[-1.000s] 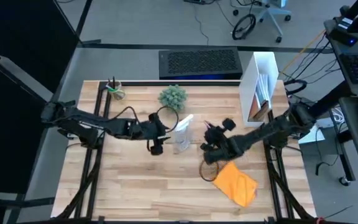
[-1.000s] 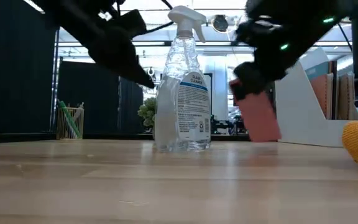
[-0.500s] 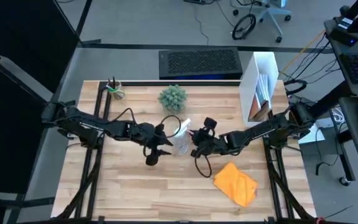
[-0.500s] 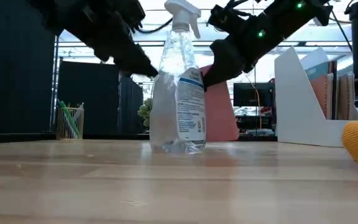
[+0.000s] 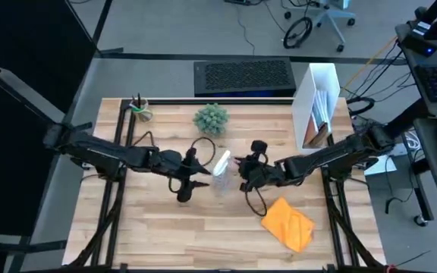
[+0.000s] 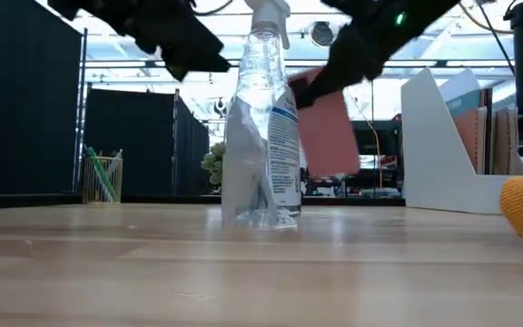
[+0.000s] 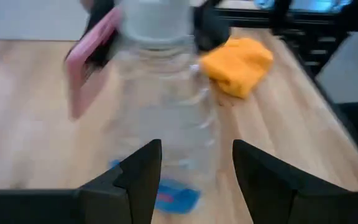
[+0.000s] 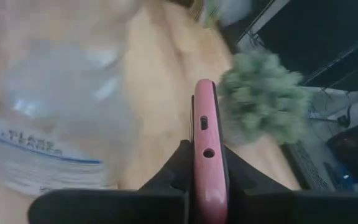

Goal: Apply microfiber cloth
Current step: Spray the back of the pink phone with the white spray bottle

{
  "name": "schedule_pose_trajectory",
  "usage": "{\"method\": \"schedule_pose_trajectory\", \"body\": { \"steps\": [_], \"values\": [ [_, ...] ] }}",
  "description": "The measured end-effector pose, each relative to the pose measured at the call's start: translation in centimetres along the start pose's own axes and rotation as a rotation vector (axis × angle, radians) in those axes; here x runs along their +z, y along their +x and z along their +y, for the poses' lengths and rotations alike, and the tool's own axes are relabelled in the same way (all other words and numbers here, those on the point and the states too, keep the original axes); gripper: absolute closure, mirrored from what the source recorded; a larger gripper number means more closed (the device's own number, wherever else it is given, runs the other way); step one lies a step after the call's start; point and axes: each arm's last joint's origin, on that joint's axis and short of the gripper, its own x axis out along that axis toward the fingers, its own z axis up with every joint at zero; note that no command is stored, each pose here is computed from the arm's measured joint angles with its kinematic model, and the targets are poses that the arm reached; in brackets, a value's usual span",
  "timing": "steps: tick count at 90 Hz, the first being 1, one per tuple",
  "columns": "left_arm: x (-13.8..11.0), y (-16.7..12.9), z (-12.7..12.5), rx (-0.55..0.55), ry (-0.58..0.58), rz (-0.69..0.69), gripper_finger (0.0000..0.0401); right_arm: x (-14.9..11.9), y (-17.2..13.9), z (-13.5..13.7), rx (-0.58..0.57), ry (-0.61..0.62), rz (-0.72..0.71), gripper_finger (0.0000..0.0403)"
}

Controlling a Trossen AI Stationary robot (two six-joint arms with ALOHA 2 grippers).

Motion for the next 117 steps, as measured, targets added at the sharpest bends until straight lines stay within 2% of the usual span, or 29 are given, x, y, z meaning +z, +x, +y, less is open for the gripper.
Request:
{"method": "schedule_pose_trajectory", "body": {
  "steps": [10, 27, 37, 56, 66, 86, 112, 117],
  "values": [
    [1.1, -1.6, 0.2, 0.021, 0.068, -0.075, 0.0217, 0.4, -2.2, -1.9, 0.003, 0.034, -0.016, 0.0394],
    [2.2, -3.1, 1.0, 0.07, 0.118, -0.164, 0.0217, 0.6, -4.5, -4.1, 0.001, 0.08, -0.04, 0.0394],
    [2.5, -3.4, 1.7, 0.14, 0.102, -0.194, 0.0217, 0.7, -5.0, -4.5, 0.001, 0.092, -0.054, 0.0394],
    [2.2, -3.1, 3.7, 0.204, -0.02, -0.171, 0.021, 0.7, -4.9, -4.4, 0.003, 0.09, -0.048, 0.0394],
    [2.1, -3.0, 4.2, 0.223, -0.034, -0.162, 0.0196, 0.6, -4.9, -4.4, 0.003, 0.087, -0.045, 0.0394],
    [2.1, -3.1, 4.7, 0.24, -0.062, -0.167, 0.0143, 0.6, -4.9, -4.4, 0.001, 0.088, -0.045, 0.0394],
    [2.1, -3.2, 4.8, 0.244, -0.072, -0.165, 0.0019, 0.6, -4.9, -4.4, 0.001, 0.088, -0.044, 0.0394],
    [2.1, -3.2, 4.8, 0.244, -0.073, -0.165, 0.0007, 0.6, -4.9, -4.4, 0.001, 0.088, -0.044, 0.0394]
  ]
}}
